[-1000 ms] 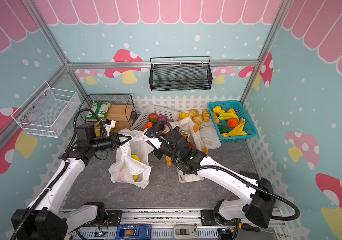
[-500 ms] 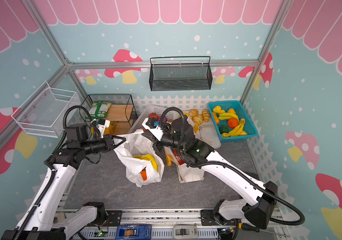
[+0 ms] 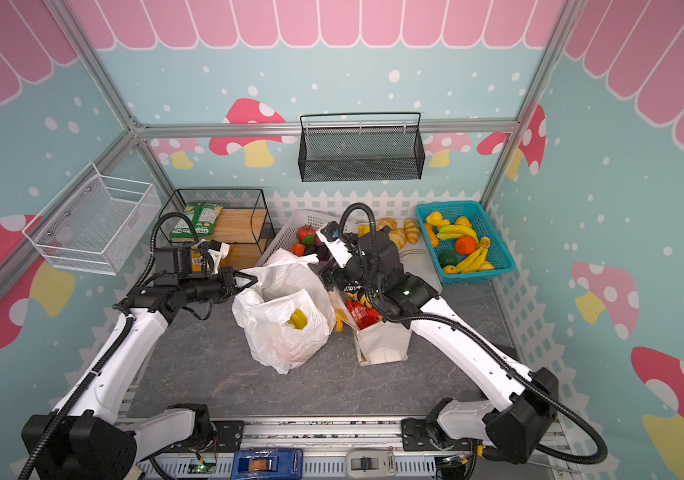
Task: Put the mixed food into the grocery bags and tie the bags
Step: 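Move the right gripper back over the teal fruit basket, then grasp the red-orange fruit in the teal basket with the right gripper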
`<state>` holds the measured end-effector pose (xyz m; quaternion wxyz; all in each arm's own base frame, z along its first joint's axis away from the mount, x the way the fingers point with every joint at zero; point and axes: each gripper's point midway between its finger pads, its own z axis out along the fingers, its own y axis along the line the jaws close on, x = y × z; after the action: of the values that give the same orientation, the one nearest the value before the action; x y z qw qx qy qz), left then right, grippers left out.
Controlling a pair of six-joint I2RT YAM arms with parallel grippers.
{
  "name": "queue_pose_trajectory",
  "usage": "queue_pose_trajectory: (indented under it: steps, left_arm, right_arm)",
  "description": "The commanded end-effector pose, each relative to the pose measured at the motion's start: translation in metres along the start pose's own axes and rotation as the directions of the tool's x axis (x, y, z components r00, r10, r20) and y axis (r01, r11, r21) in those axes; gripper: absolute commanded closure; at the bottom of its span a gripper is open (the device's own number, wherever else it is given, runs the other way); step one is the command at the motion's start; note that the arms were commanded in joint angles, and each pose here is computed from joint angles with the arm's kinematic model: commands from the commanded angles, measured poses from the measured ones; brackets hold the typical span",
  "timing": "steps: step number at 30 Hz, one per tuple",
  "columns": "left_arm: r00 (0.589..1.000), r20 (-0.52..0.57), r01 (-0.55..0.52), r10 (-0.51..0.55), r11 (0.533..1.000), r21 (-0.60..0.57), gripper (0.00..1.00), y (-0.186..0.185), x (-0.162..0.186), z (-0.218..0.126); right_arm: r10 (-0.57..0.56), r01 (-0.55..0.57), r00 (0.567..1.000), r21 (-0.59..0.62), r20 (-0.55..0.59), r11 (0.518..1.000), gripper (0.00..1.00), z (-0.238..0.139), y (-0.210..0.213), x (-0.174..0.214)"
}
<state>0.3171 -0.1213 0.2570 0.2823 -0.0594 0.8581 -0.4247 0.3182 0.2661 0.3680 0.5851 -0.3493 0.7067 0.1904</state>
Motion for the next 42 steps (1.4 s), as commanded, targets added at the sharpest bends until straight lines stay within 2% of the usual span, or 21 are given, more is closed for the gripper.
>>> queue_pose_trajectory:
  steps: [1, 4, 6, 8, 12, 15, 20, 23, 25, 32, 42]
  left_arm:
    - [1.000, 0.014, -0.006, 0.007, 1.000, -0.010, 1.00, 0.007, -0.003, 0.004]
    - [1.000, 0.012, -0.002, 0.002, 1.000, 0.001, 1.00, 0.006, -0.004, 0.005]
    - [1.000, 0.014, -0.002, 0.002, 1.000, 0.014, 1.00, 0.004, -0.004, 0.004]
    - [1.000, 0.021, -0.004, 0.004, 1.000, 0.020, 1.00, 0.003, -0.004, 0.003]
    - [0.999, 0.034, -0.003, 0.001, 0.999, 0.034, 1.00, 0.001, -0.004, 0.002]
    - [0.999, 0.036, -0.001, 0.000, 0.999, 0.043, 1.00, -0.001, -0.004, 0.002]
    - [0.999, 0.038, 0.007, -0.009, 0.999, 0.051, 1.00, -0.001, -0.003, 0.002]
    - [0.999, 0.040, 0.006, -0.008, 0.999, 0.054, 1.00, -0.001, -0.004, 0.002]
    - [0.999, 0.040, 0.006, -0.009, 0.999, 0.054, 1.00, -0.001, -0.003, 0.002]
    - [0.999, 0.039, 0.010, -0.013, 0.998, 0.054, 1.00, 0.000, -0.003, 0.003]
    - [0.999, 0.040, 0.013, -0.015, 0.999, 0.049, 1.00, 0.002, -0.002, 0.003]
  right_arm:
    - [0.003, -0.005, 1.000, 0.114, 0.024, 0.993, 0.10, -0.030, -0.039, 0.000]
    - [0.060, -0.063, 0.998, 0.251, 0.017, 0.966, 0.10, -0.047, -0.098, 0.015]
    - [0.157, -0.149, 0.988, 0.378, 0.010, 0.914, 0.10, -0.059, -0.155, 0.039]
    - [0.275, -0.258, 0.961, 0.479, 0.035, 0.839, 0.10, -0.074, -0.207, 0.068]
    - [0.475, -0.425, 0.874, 0.644, 0.107, 0.637, 0.12, -0.102, -0.293, 0.141]
    - [0.552, -0.449, 0.826, 0.724, 0.114, 0.523, 0.13, -0.108, -0.337, 0.191]
    - [0.658, -0.449, 0.750, 0.784, 0.069, 0.429, 0.14, -0.094, -0.384, 0.267]
    - [0.688, -0.413, 0.725, 0.821, 0.034, 0.394, 0.14, -0.087, -0.402, 0.299]
    - [0.715, -0.400, 0.699, 0.831, 0.004, 0.386, 0.15, -0.077, -0.411, 0.321]
    - [0.762, -0.430, 0.645, 0.796, -0.059, 0.426, 0.16, -0.049, -0.418, 0.347]
    - [0.736, -0.316, 0.675, 0.884, -0.047, 0.346, 0.14, -0.066, -0.448, 0.352]
